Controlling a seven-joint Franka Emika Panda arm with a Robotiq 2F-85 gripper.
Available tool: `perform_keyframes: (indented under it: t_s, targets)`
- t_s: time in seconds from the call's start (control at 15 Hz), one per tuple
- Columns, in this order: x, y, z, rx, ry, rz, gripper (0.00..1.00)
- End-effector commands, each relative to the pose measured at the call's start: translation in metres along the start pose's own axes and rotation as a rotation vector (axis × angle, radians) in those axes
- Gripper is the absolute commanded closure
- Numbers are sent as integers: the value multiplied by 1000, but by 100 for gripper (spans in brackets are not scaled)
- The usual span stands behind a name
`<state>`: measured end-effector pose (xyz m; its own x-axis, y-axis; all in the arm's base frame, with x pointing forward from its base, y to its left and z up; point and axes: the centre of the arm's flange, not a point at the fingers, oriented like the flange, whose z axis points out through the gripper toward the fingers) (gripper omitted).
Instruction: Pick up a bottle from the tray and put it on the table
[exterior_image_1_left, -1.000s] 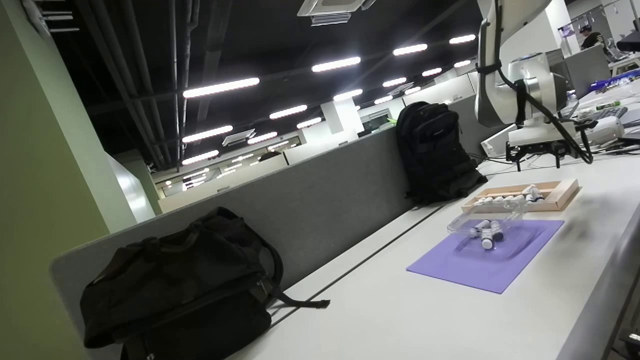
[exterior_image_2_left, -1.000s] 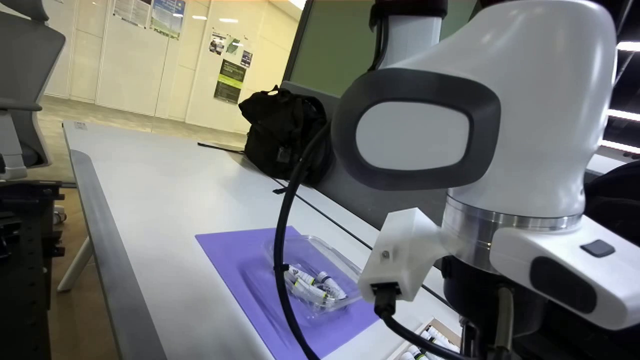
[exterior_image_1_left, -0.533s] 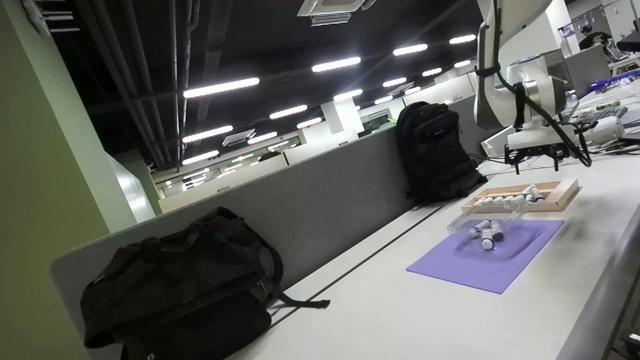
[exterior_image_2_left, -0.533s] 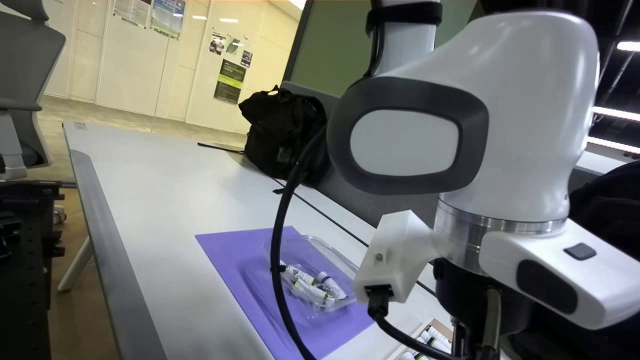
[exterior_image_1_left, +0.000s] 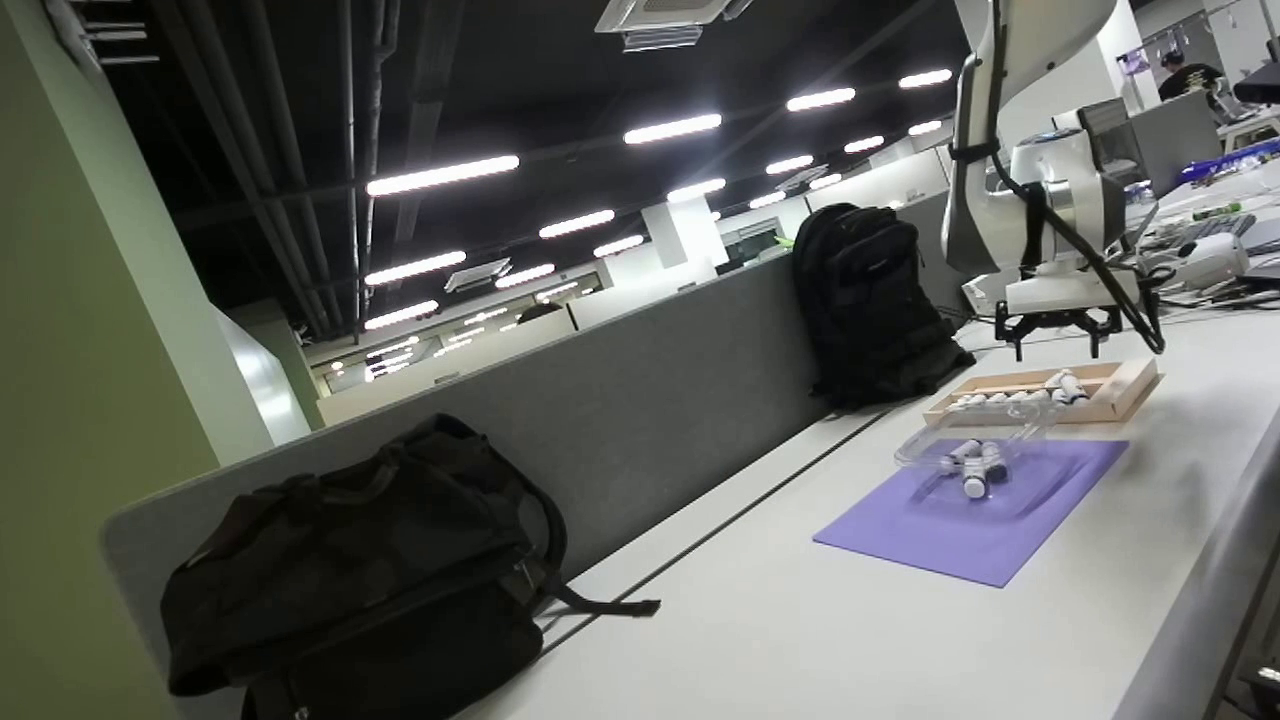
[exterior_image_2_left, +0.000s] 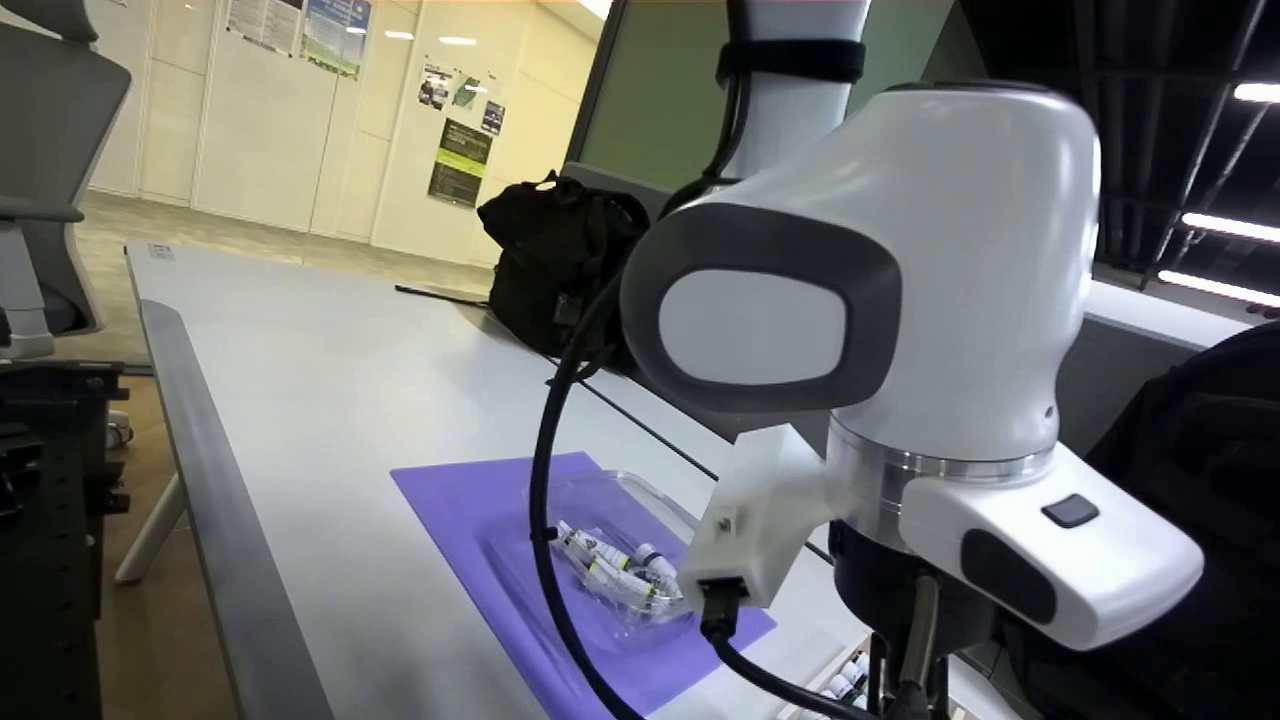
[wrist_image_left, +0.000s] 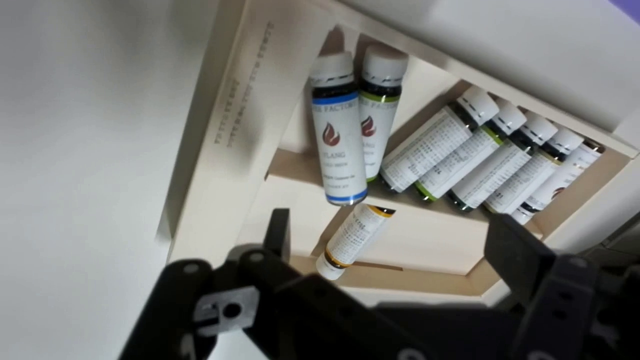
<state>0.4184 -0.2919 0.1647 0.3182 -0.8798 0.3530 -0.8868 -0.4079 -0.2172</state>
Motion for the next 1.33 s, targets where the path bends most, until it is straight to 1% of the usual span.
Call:
perform_keyframes:
  t_s: [0.0,0.13,0.33,0.4,0.47,0.53,0.6,1.13,1.27]
  targets:
    - [0,11,16,16,3,-11,0]
    - [-1,16,23,13,0,-6,0]
    - [-4,23,31,29,2,6,0]
    - [-5,24,33,42,4,7,25]
    - [-6,24,35,48,9,3,27]
    - [-6,24,36,57,9,3,33]
    - [-7,25,37,63,10,3,42]
    - [1,29,40,75,4,11,97]
    - [5,30,39,59,-16,23,93]
